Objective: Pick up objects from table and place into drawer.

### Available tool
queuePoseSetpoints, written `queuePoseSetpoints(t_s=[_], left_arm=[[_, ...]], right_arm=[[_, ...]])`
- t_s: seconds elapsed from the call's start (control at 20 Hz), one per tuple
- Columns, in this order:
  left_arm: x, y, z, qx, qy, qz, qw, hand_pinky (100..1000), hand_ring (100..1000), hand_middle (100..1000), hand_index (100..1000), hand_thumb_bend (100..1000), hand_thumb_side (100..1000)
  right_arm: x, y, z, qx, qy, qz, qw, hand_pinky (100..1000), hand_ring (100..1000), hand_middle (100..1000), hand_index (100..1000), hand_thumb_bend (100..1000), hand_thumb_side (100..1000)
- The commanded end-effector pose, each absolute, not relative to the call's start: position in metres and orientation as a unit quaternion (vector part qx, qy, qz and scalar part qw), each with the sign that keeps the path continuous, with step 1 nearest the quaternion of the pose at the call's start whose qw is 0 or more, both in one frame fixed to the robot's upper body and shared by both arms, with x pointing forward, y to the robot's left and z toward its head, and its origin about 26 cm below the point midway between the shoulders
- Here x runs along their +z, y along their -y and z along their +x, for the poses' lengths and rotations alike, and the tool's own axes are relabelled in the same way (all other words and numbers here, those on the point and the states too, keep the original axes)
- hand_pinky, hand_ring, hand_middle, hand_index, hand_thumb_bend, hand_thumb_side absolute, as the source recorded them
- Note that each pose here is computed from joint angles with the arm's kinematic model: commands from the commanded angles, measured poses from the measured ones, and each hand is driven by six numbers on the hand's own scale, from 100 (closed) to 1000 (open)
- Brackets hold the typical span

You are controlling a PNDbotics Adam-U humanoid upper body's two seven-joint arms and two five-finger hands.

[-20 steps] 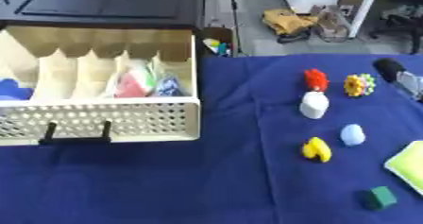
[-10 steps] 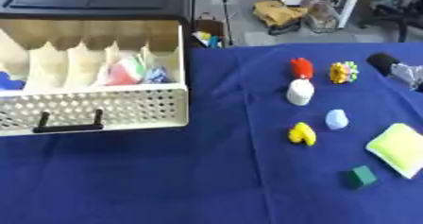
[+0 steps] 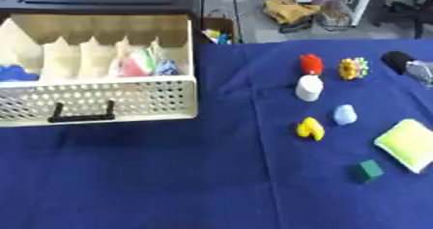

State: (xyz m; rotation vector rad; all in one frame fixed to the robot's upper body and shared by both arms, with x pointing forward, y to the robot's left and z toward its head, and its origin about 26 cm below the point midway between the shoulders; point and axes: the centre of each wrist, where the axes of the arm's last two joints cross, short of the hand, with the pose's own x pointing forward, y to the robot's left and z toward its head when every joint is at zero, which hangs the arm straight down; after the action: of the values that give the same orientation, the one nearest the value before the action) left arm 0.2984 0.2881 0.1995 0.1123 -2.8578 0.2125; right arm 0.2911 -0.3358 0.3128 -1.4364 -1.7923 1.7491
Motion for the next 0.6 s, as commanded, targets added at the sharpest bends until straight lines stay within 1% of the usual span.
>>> queuePoseSetpoints(t_s=[0.05, 0.2, 0.25, 0.35, 0.4, 0.45, 0.5, 0.6], left_arm=[[0.206, -0.291, 0.296, 0.059, 0.99, 0.039, 0.126, 581, 778, 709, 887, 351, 1000], [0.206, -0.291, 0.296, 0.059, 0.989, 0.037, 0.127, 581, 778, 709, 887, 351, 1000], [0.206, -0.291, 0.296, 0.058, 0.99, 0.037, 0.127, 582, 778, 710, 887, 351, 1000], [0.206, -0.291, 0.296, 0.055, 0.989, 0.035, 0.129, 583, 778, 710, 887, 350, 1000], [0.206, -0.291, 0.296, 0.055, 0.989, 0.033, 0.13, 583, 778, 710, 887, 350, 1000], [0.205, -0.291, 0.296, 0.055, 0.989, 0.032, 0.131, 583, 778, 710, 887, 350, 1000], [0.205, -0.291, 0.296, 0.055, 0.989, 0.032, 0.131, 583, 778, 710, 887, 350, 1000], [0.205, -0.291, 0.296, 0.054, 0.989, 0.031, 0.132, 583, 778, 710, 887, 349, 1000]], right_arm=[[0.323, 0.346, 0.293, 0.65, 0.561, -0.495, 0.131, 847, 958, 949, 1000, 435, 754], [0.329, 0.358, 0.298, 0.674, 0.533, -0.491, 0.142, 847, 958, 949, 1000, 435, 754], [0.328, 0.362, 0.299, 0.68, 0.527, -0.487, 0.148, 860, 972, 962, 1000, 479, 702], [0.32, 0.373, 0.303, 0.706, 0.499, -0.472, 0.175, 862, 975, 965, 1000, 491, 698], [0.32, 0.378, 0.306, 0.712, 0.49, -0.467, 0.186, 868, 981, 972, 1000, 526, 686], [0.319, 0.383, 0.308, 0.715, 0.487, -0.461, 0.196, 869, 981, 973, 1000, 526, 683], [0.319, 0.388, 0.311, 0.717, 0.486, -0.457, 0.205, 873, 985, 980, 1000, 519, 634], [0.318, 0.396, 0.314, 0.721, 0.477, -0.45, 0.224, 878, 991, 989, 1000, 521, 590]])
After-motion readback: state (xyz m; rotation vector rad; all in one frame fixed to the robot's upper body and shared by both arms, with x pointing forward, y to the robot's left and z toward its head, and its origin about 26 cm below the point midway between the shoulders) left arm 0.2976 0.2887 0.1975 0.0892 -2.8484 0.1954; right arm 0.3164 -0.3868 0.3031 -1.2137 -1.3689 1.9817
